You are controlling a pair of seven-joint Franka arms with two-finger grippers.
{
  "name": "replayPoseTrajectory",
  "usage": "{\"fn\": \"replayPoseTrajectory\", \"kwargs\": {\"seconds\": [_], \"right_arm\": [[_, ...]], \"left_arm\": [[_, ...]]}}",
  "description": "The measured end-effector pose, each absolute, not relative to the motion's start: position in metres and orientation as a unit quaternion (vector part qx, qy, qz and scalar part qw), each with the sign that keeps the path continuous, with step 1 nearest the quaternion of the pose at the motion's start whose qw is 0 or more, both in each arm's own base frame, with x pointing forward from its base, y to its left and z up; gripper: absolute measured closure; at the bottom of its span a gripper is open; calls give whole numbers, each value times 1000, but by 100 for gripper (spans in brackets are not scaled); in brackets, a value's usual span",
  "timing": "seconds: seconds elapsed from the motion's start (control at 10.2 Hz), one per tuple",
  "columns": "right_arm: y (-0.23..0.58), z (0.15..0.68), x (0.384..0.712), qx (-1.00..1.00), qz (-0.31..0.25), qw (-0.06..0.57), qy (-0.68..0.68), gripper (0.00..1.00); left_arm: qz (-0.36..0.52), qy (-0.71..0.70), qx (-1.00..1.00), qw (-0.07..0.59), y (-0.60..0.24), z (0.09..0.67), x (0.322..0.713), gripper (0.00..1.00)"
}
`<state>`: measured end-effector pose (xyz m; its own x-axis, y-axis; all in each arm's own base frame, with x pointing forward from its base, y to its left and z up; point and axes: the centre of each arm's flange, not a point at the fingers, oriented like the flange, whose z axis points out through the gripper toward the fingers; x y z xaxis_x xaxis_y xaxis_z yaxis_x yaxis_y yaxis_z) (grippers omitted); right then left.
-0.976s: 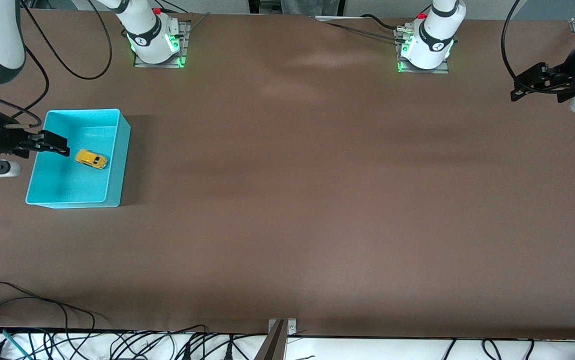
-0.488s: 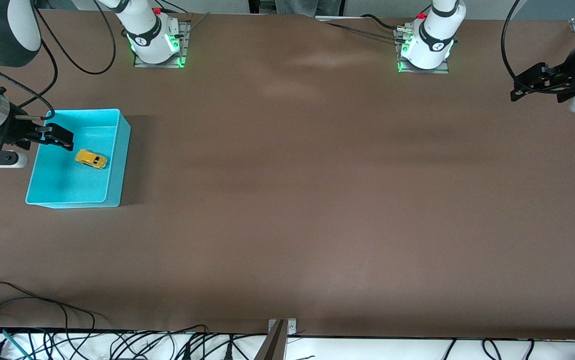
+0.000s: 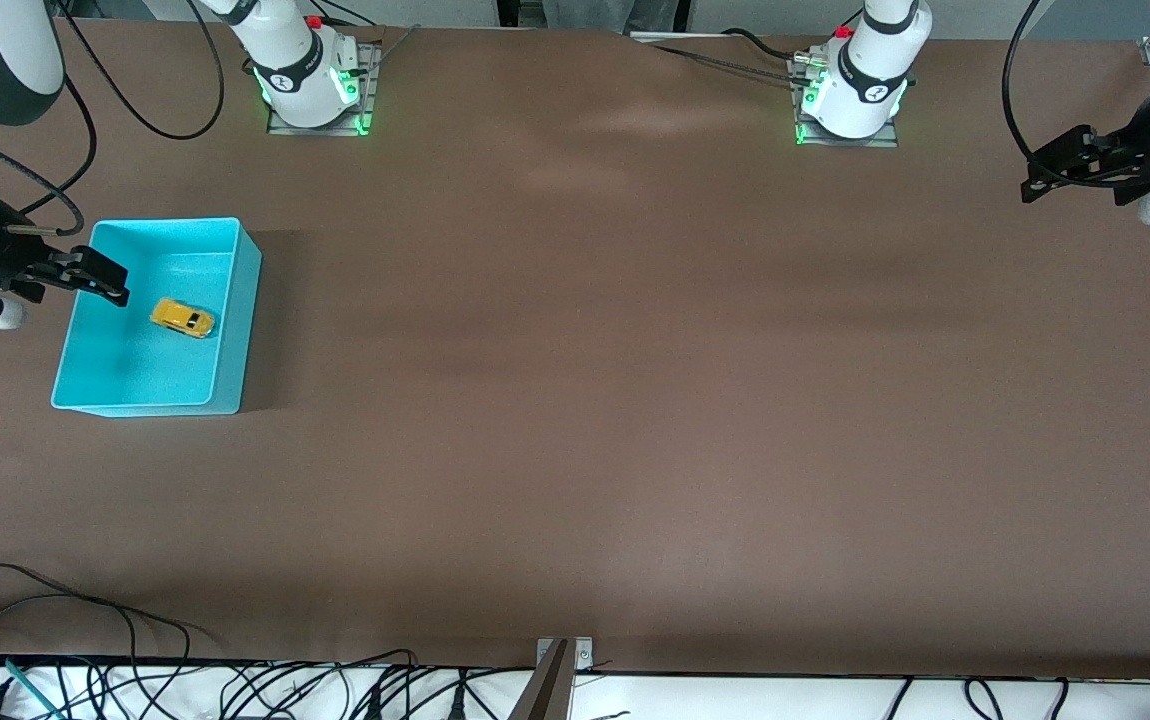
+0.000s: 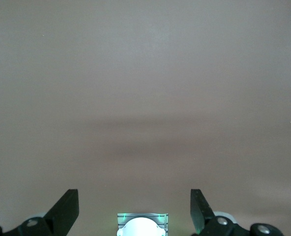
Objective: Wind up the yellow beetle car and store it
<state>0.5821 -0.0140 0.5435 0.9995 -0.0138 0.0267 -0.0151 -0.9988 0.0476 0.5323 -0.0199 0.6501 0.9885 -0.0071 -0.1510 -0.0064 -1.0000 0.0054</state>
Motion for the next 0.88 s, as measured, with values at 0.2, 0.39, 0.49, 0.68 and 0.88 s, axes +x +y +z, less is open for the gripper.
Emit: {"fn": "replayPoseTrajectory", "kwargs": {"seconds": [0.2,0.39,0.49,0.68,0.88], "right_arm": [[-10,546,582,1000,18,16,-10,0],[-9,550,583,1000,22,15,-9,0],[-10,551,583,1000,22,15,-11,0],[-11,551,583,1000,22,14,-12,0],[-9,551,583,1000,23,14,-10,0]], "left_arm": [[-76,-4,997,2,-20,650,532,0],[-76,-4,997,2,-21,650,532,0],[-76,-5,997,2,-21,650,532,0],[-76,-6,997,2,-23,650,532,0],[-76,-8,997,2,-24,650,532,0]]}}
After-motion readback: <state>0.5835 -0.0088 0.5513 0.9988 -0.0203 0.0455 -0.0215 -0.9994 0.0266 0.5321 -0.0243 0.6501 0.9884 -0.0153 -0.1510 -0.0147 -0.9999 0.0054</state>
